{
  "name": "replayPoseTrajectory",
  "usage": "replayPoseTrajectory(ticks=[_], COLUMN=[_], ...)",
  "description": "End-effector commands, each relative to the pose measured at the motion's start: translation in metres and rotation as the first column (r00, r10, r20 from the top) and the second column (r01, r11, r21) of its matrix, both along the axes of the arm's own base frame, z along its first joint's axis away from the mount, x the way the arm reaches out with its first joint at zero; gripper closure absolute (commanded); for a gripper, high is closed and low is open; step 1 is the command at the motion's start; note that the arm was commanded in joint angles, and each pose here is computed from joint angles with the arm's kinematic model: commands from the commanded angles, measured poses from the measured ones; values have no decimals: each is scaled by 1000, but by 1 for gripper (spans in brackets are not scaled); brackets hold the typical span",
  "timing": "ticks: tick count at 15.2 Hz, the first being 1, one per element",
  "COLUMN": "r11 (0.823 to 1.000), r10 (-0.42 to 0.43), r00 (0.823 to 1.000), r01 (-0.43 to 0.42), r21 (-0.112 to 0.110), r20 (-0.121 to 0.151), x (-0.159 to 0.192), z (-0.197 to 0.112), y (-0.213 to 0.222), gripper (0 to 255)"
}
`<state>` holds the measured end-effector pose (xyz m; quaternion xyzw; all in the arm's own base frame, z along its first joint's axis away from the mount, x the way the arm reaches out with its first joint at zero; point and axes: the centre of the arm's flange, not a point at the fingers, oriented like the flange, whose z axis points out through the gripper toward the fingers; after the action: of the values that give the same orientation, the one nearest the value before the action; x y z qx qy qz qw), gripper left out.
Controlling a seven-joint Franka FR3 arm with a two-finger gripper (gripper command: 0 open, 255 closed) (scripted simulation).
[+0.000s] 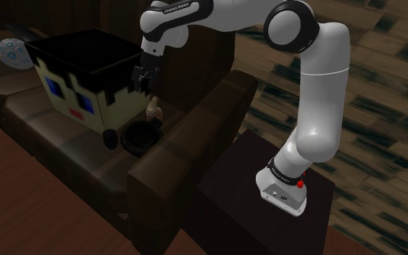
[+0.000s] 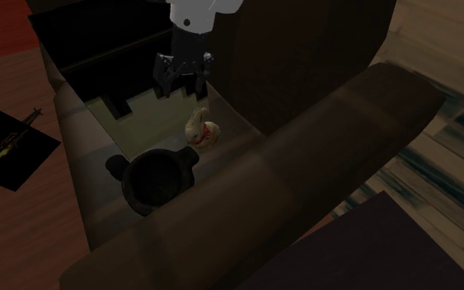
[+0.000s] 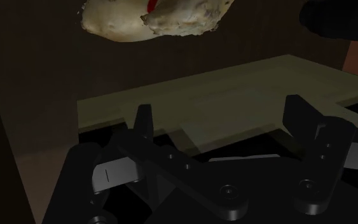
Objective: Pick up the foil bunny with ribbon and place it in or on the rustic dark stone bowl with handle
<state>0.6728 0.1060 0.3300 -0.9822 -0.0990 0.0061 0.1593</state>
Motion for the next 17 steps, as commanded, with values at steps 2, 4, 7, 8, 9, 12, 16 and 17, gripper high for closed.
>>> replayPoseTrajectory(ticks=[2,4,7,8,9,12,16,17], r11=[1000,1000,1000,1000,1000,1000,1000,999], r10=[22,22,22,23,22,21,-9,-9], r00=[998,998,998,998,998,998,1000,1000], r01=[-22,-22,-22,-22,-22,-21,9,11], r21=[5,5,4,4,4,3,21,43], r20=[-57,-57,-58,-58,-58,-57,12,-28], x=[-4,-4,-7,-12,-9,-16,-7,-12], z=[-34,-34,-30,-31,-44,-44,-6,-8], y=[17,17,20,20,13,7,-10,-20], gripper=[0,0,255,255,255,255,0,0])
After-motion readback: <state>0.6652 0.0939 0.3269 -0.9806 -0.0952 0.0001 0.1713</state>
